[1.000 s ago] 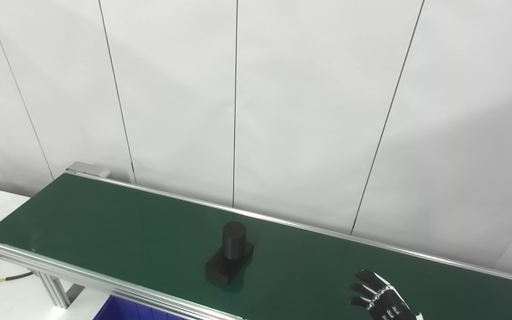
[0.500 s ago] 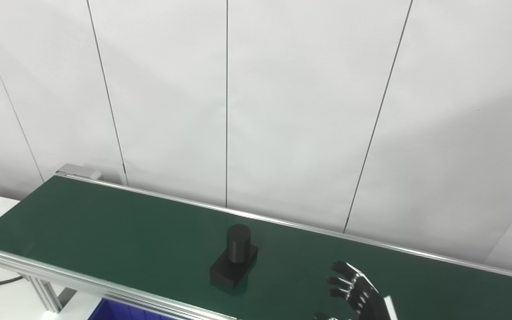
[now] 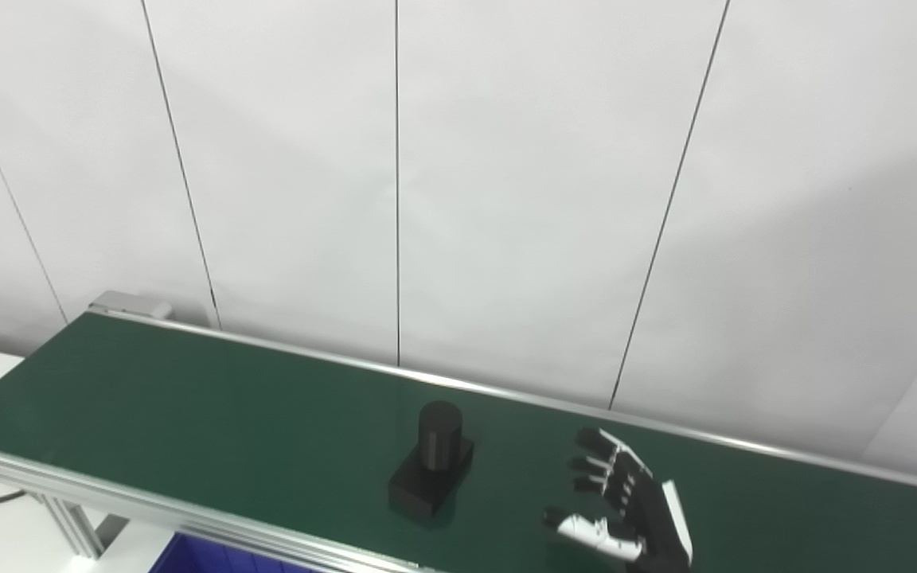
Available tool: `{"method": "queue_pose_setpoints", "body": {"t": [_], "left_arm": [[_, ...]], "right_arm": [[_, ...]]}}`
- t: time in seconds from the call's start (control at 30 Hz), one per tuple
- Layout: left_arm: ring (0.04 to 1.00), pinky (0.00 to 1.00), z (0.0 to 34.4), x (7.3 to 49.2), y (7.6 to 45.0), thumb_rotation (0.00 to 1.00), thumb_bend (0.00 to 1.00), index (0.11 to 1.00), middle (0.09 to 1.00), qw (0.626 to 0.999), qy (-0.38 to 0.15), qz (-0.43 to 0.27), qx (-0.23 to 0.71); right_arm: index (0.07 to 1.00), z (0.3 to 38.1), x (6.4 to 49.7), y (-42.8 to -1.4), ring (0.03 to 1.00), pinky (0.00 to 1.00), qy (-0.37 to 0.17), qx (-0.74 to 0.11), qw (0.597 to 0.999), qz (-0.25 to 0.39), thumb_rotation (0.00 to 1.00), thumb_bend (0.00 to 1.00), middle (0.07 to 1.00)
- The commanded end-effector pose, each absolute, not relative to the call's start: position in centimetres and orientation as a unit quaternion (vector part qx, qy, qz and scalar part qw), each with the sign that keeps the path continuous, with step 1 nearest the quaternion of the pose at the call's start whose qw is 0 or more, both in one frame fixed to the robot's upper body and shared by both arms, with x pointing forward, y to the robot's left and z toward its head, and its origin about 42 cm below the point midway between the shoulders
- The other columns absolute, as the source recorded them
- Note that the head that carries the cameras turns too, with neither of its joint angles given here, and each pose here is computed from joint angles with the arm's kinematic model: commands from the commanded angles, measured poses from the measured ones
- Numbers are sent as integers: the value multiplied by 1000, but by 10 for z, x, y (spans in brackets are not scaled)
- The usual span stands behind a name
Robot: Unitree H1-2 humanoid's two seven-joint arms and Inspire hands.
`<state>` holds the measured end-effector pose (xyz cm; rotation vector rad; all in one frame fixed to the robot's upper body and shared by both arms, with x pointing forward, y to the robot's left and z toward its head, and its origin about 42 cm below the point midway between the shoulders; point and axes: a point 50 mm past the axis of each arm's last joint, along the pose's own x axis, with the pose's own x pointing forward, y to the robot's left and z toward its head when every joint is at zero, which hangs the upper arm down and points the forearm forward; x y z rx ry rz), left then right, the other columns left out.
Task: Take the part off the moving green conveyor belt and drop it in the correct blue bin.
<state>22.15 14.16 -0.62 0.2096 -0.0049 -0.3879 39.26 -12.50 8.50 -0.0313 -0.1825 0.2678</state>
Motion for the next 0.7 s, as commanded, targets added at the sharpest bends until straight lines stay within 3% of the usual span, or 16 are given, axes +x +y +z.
{"method": "queue_pose_setpoints", "body": {"t": [0.0, 0.67], "left_arm": [[777, 724, 5, 226, 142, 48, 786, 785, 805, 976, -28, -196, 96], [762, 697, 21, 221, 152, 0, 806, 770, 794, 976, -50, -196, 85]], "right_arm": [[785, 110, 407, -117, 701, 605, -141, -14, 981, 136, 172, 904, 807], [778, 110, 426, -102, 689, 580, -125, -52, 982, 133, 157, 921, 795]]}}
